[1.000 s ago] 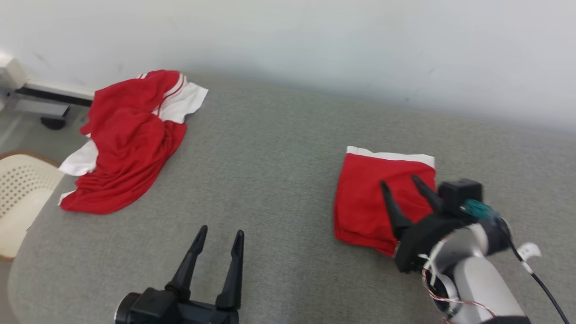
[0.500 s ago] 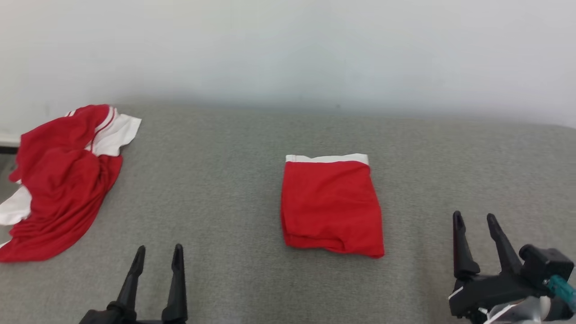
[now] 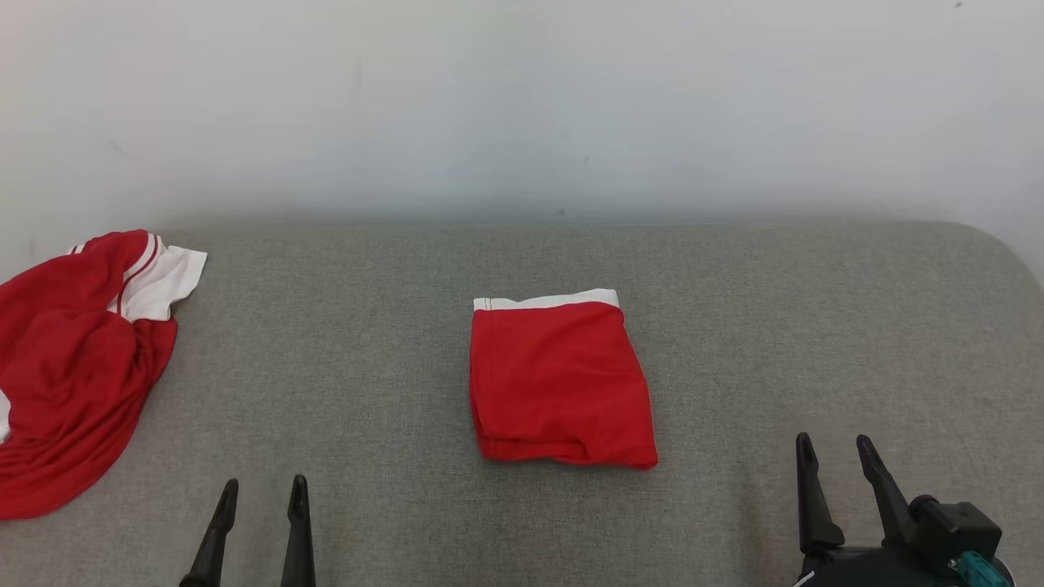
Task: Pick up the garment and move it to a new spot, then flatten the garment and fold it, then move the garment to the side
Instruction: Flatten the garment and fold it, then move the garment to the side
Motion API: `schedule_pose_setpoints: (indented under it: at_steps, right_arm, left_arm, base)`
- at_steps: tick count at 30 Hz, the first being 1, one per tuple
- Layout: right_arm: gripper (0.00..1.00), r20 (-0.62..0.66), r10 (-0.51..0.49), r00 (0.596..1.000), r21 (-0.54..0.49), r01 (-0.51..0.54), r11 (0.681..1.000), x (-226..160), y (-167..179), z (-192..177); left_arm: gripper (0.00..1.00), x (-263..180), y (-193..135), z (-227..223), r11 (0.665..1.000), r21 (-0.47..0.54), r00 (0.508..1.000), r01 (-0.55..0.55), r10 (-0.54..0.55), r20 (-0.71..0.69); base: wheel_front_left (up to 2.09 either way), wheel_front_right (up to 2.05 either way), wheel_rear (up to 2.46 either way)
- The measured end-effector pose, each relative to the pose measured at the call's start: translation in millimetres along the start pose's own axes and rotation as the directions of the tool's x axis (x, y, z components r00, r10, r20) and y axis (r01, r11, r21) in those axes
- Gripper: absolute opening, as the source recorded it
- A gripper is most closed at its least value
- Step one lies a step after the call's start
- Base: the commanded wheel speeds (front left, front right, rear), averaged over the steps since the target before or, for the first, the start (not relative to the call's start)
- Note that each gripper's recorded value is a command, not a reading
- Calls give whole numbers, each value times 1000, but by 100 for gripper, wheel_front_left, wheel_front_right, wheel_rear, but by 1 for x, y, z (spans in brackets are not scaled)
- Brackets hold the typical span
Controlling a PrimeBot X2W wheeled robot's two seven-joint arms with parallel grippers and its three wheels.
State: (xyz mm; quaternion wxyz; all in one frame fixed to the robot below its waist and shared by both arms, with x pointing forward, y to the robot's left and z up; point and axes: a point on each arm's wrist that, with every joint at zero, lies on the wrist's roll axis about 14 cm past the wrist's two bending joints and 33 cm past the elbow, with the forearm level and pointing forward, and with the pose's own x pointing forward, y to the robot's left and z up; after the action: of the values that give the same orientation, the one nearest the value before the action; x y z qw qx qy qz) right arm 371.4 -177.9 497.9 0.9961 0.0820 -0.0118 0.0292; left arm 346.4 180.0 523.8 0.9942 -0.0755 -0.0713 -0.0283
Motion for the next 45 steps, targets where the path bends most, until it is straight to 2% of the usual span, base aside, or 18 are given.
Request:
schedule_pose_setpoints:
  at_steps: [23,29,33,36,40,45]
  right_arm:
    - [100,-24,27,999,1,-27,1000,13,9,-7]
    - [100,-146,63,987,16,-61,998,31,21,-17]
    - [100,-338,106,935,2,-111,994,50,37,-31]
    - [100,-401,117,909,10,-124,992,73,44,-25]
    - [100,-561,107,821,10,-122,993,85,47,-50]
    - [100,-629,117,768,-6,-155,988,111,64,-59]
  left_arm:
    - [100,-6,-1,-12,1000,-5,999,-5,5,-37]
    - [100,-5,1,-14,1000,-11,999,-14,14,-46]
    - [100,-2,0,-15,1000,-16,999,-10,10,-46]
    - [100,1,-1,-13,999,-31,999,-8,7,-39]
    - [100,3,-4,-12,999,-44,999,-5,3,-34]
    - [100,1,2,-13,998,-51,999,-33,31,-39]
  base:
    - [0,0,0]
    - [0,0,0]
    - [0,0,0]
    - [0,0,0]
    - [0,0,0]
    - [0,0,0]
